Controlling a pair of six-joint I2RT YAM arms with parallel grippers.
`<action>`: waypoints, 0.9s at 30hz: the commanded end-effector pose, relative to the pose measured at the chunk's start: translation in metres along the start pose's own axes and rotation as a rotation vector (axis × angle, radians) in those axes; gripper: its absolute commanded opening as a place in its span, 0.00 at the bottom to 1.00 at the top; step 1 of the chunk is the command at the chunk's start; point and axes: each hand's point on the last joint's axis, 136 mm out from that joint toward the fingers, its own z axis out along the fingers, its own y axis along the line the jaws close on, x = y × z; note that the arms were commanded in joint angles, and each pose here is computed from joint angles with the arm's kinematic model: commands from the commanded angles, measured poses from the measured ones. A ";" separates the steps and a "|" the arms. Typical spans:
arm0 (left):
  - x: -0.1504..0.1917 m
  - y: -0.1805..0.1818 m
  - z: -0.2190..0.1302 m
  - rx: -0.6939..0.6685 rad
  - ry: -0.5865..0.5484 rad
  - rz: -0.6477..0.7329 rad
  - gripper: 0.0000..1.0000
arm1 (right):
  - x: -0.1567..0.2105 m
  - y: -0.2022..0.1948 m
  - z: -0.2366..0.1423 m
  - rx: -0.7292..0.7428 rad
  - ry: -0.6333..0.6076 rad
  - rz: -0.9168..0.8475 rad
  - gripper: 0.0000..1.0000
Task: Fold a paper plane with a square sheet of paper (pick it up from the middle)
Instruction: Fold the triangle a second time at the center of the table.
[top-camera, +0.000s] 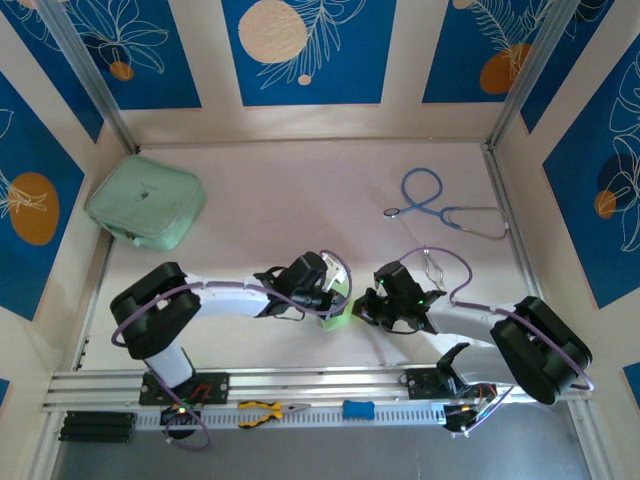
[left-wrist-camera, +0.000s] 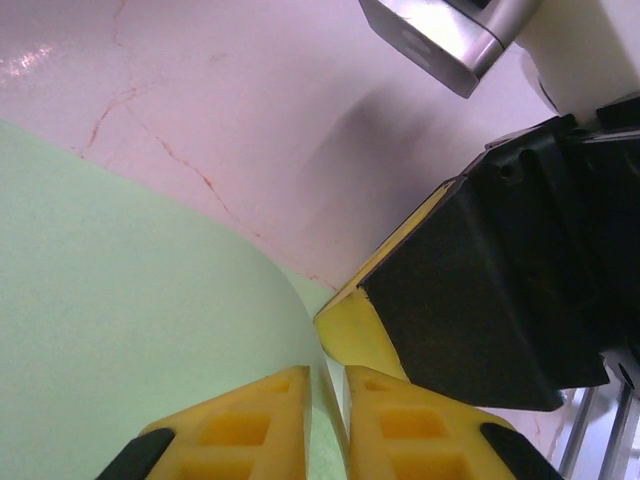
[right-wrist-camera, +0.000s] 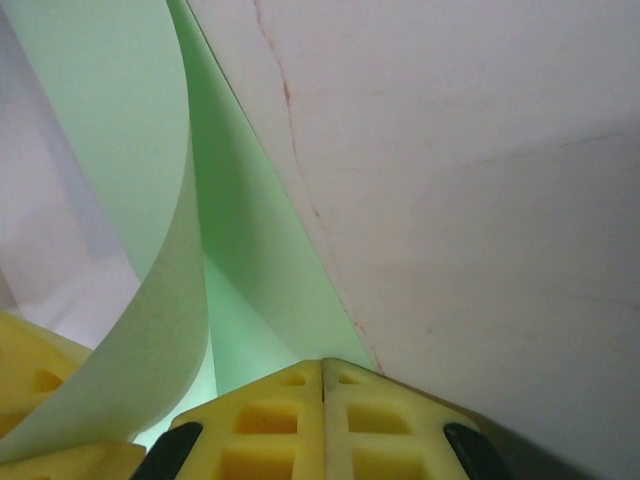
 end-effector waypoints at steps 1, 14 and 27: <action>-0.005 -0.002 0.003 0.028 0.013 -0.017 0.15 | 0.006 -0.011 -0.002 0.030 0.019 0.006 0.00; 0.000 -0.001 0.002 0.075 0.030 0.000 0.00 | 0.001 0.028 -0.007 -0.081 0.043 -0.066 0.01; 0.004 0.011 0.002 0.082 0.037 -0.005 0.00 | -0.003 -0.020 0.006 0.075 0.042 0.049 0.00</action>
